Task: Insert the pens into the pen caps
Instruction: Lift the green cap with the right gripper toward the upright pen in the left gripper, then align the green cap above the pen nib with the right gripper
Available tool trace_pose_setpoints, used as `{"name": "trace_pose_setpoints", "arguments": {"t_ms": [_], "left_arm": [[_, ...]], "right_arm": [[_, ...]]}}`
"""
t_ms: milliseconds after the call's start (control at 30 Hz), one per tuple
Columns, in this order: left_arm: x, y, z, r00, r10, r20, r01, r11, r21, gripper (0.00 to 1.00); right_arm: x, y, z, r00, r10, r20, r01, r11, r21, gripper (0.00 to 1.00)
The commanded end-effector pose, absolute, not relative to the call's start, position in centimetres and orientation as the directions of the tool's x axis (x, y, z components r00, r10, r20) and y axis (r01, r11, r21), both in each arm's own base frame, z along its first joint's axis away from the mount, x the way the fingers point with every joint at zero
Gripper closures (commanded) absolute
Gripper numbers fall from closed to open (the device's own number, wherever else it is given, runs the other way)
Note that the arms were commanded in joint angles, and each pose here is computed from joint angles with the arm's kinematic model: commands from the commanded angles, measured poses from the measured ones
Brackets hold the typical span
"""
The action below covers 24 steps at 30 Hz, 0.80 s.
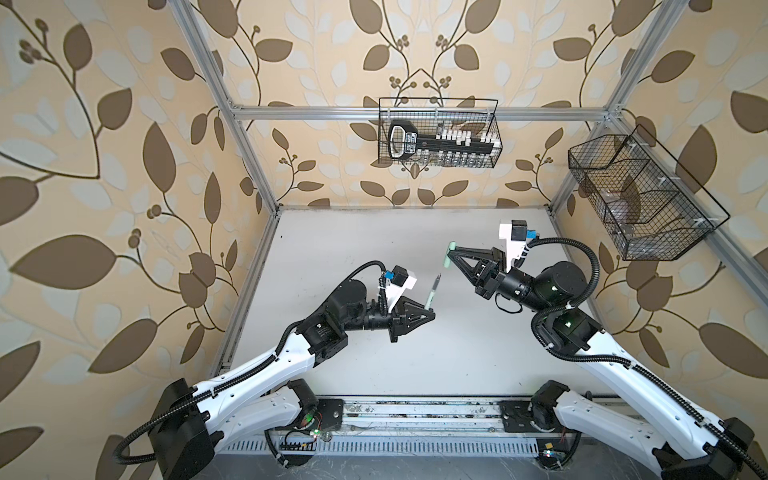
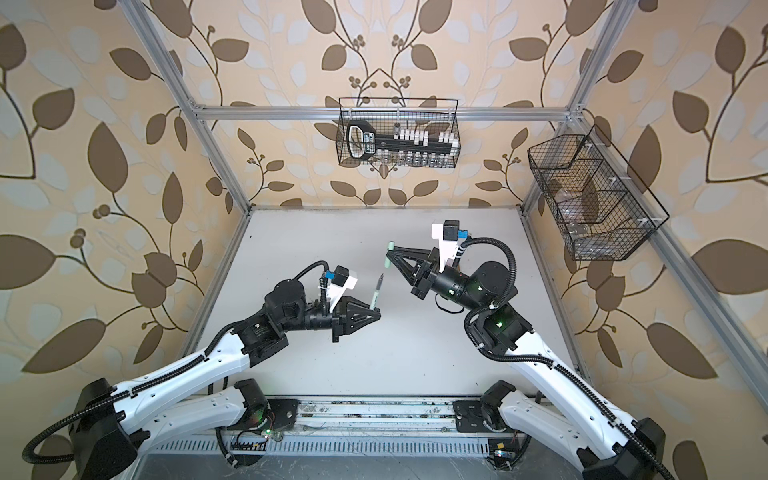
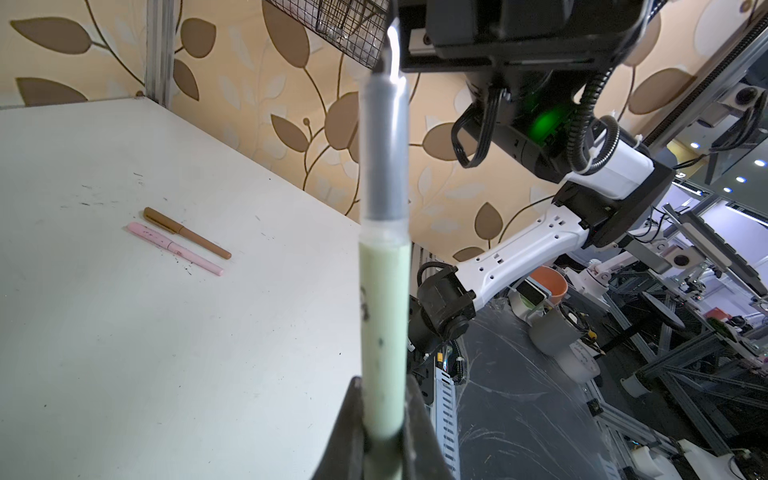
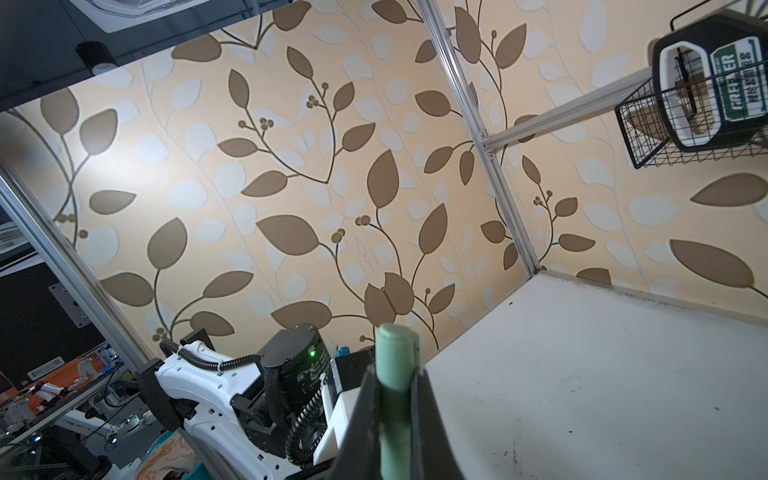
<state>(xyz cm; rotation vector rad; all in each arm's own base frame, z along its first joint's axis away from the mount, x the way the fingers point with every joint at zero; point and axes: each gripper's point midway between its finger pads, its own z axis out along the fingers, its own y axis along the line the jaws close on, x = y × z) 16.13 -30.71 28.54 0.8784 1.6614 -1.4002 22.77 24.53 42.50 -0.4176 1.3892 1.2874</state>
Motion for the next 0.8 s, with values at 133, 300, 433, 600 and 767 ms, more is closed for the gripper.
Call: {"name": "trace_pose_setpoints", "arguments": {"t_ms": [133, 300, 433, 600, 767], "left_arm": [[16.6, -30.2, 30.8, -0.399, -0.025, -0.917, 0.901, 0.177, -0.397, 1.0], [22.3, -28.3, 25.5, -0.386, 0.123, -0.914, 0.731, 0.645, -0.222, 1.0], [22.5, -28.4, 24.7, -0.283, 0.205, -0.937, 0.666, 0.745, -0.038, 1.0], [22.1, -27.7, 25.6, -0.255, 0.109, -0.961, 0.654, 0.751, -0.089, 1.0], [21.6, -27.2, 26.2, -0.24, 0.058, -0.969, 0.661, 0.741, -0.119, 1.0]], "right_arm": [[22.6, 24.5, 43.3, -0.283, 0.411, -0.867, -0.836, 0.338, 0.433, 1.0], [24.2, 23.5, 41.6, -0.278, 0.354, -0.893, -0.762, 0.484, 0.429, 1.0], [24.6, 23.4, 40.5, -0.246, 0.293, -0.924, -0.729, 0.573, 0.376, 1.0], [24.8, 23.2, 40.3, -0.225, 0.293, -0.929, -0.711, 0.602, 0.362, 1.0], [25.5, 23.3, 39.1, -0.224, 0.314, -0.923, -0.685, 0.623, 0.378, 1.0]]}}
